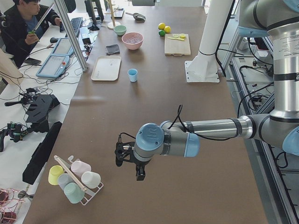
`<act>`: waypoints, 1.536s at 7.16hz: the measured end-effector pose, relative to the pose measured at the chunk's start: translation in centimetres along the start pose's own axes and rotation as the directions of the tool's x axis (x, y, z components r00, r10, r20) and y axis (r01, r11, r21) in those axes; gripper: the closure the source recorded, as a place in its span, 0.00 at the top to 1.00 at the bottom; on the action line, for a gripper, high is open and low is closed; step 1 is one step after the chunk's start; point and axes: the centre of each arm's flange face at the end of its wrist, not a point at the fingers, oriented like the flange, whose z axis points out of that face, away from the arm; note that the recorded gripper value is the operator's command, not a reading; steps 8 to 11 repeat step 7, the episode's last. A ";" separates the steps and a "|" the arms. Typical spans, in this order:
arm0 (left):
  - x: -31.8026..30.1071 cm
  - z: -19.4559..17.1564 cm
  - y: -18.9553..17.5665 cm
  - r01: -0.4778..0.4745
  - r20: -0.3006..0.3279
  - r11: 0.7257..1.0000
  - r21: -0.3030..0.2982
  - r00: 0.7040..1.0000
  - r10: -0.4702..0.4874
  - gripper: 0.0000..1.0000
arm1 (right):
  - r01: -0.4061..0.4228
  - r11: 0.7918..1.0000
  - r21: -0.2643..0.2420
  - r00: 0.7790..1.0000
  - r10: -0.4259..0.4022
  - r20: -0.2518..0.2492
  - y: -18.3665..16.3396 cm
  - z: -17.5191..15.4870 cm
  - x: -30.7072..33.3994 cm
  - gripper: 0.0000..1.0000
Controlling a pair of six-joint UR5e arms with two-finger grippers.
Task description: Mash ice and strawberries in cup
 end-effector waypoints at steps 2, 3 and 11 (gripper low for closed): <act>1.7 -0.9 -1.7 0.014 0.011 1.000 -0.025 1.000 -0.014 0.99 | -0.009 1.000 -0.008 1.000 0.009 0.007 0.3 0.4 0.3 1.00; 2.8 -0.3 -2.2 -0.007 0.025 0.999 -0.043 1.000 0.008 0.99 | -0.010 1.000 -0.009 1.000 0.010 0.009 0.4 0.4 0.4 1.00; 4.0 2.2 -2.4 -0.042 0.053 0.995 -0.093 0.998 0.047 0.99 | -0.016 1.000 -0.015 1.000 0.016 0.004 0.3 0.8 0.9 1.00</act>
